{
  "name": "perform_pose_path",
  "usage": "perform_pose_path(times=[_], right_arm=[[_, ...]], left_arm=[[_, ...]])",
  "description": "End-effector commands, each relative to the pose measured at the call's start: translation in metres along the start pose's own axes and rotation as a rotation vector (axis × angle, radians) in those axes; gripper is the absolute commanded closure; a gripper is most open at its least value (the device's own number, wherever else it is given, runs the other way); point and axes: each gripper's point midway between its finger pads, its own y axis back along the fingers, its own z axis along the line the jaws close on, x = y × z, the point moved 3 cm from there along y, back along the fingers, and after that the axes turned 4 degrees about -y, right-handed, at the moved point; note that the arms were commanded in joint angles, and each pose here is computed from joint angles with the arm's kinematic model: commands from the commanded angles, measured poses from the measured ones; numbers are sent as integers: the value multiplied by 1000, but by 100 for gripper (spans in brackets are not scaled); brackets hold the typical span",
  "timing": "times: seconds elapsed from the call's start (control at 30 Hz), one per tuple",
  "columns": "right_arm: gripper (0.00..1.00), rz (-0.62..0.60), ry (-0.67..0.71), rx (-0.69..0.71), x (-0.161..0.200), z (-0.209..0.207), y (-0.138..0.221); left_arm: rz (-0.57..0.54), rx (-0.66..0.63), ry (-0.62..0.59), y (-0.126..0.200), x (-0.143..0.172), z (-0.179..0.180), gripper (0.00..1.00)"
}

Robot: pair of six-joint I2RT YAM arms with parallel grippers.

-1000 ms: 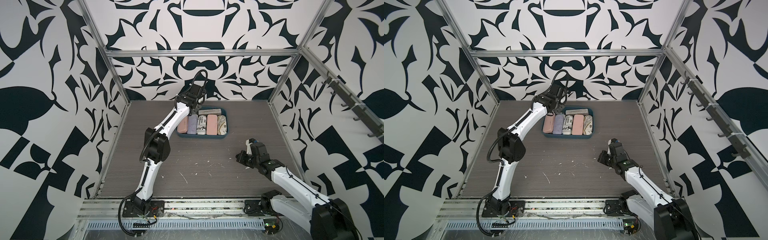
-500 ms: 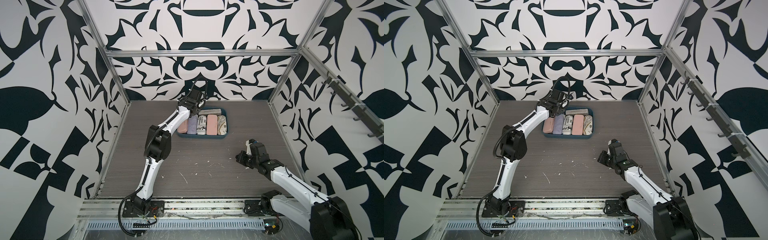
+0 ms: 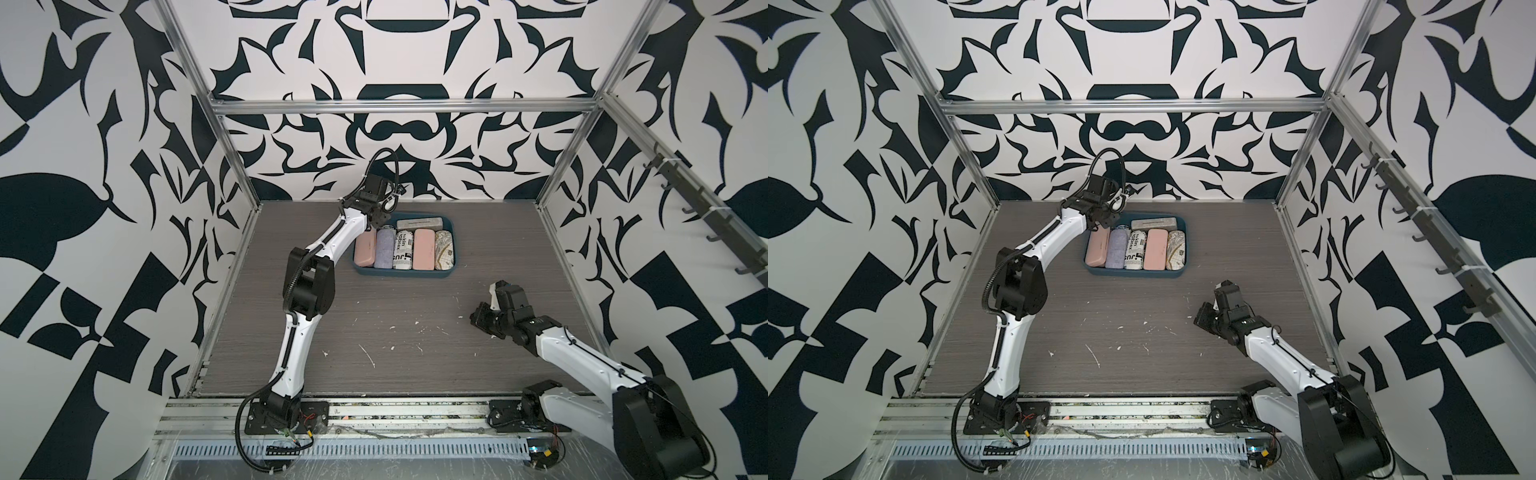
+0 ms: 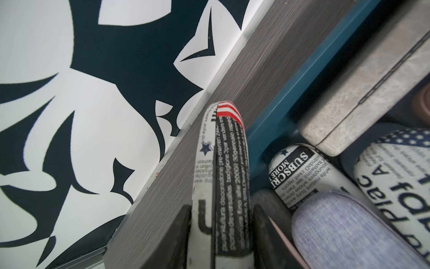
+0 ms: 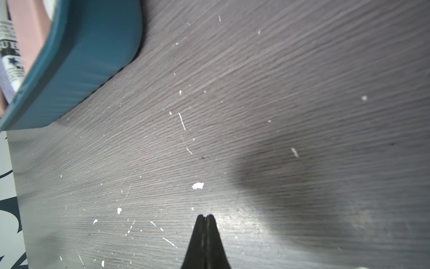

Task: Put the glasses cases into the storage boxes
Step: Place the glasses case in the storage box.

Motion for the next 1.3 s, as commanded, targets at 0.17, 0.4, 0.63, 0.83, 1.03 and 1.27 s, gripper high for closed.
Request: perform_pose_path(times=[0.17, 0.4, 0.63, 0.83, 1.03, 1.27], right_arm=[[100, -25, -8, -39, -13, 16, 1], [100, -24, -16, -29, -14, 15, -1], [100, -14, -22, -22, -16, 16, -5], [100, -12, -30, -16, -16, 16, -5], [100, -12, -46, -10, -16, 15, -6], [100, -10, -47, -10, -19, 18, -6]], left_arm=[[-148, 130, 60, 16, -15, 2, 61], [-228, 243, 88, 32, -18, 1, 62], [-215, 258, 35, 17, -9, -1, 63], [-215, 258, 12, 2, -7, 1, 64], [-235, 288, 17, -8, -8, 0, 65], [-240, 314, 20, -15, -6, -5, 66]])
